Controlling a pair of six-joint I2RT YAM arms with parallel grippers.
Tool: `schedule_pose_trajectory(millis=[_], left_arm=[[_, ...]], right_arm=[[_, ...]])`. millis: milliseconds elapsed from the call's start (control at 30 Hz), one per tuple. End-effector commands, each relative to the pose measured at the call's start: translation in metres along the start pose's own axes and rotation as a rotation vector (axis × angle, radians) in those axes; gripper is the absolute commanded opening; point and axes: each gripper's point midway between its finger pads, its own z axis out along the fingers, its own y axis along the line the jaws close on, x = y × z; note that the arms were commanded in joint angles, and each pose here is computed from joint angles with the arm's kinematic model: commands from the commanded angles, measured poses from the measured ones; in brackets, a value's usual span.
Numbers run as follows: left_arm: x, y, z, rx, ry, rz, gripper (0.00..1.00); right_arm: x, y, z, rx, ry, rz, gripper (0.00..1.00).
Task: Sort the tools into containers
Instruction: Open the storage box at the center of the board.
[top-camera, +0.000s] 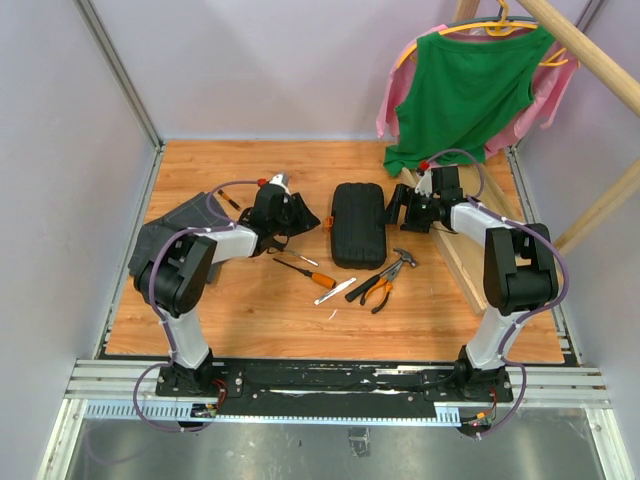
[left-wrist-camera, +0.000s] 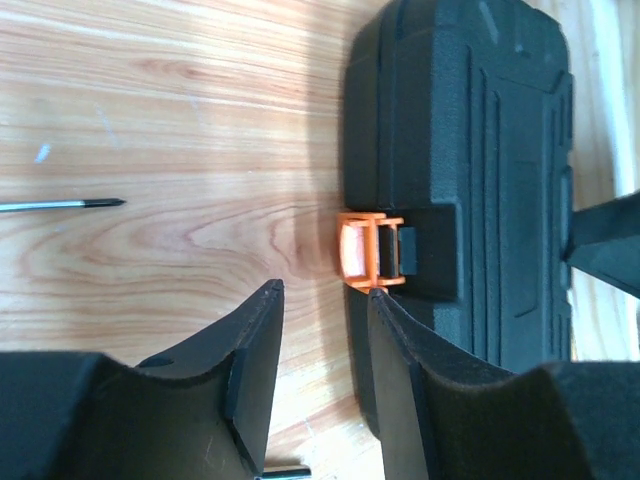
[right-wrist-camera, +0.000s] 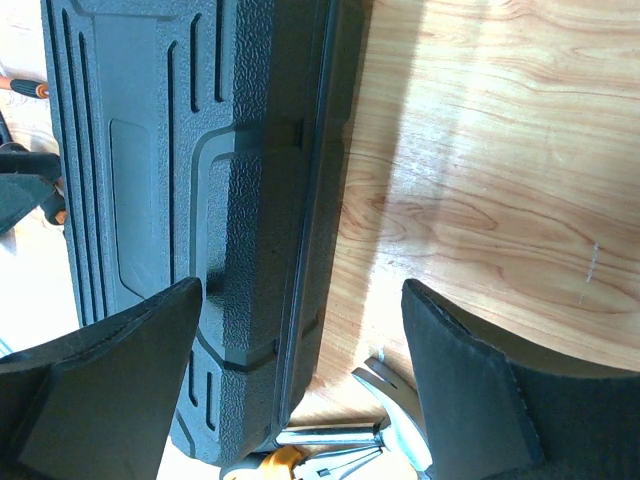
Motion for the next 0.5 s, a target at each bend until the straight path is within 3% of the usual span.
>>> schedule_pose_trajectory(millis=[0,467], left_arm=[[-0.003,-0.024,0.003,0.165,-0.015,-0.051,0.44],[0.008,-0.021,0.014,0.21,0.007,-0.116,0.44]], right_arm=[[0.004,0.002,-0.001,0.003,0.013,-0.022,0.81],[0.007,0.0,0.001,0.009,0.024,-0.023,0.81]])
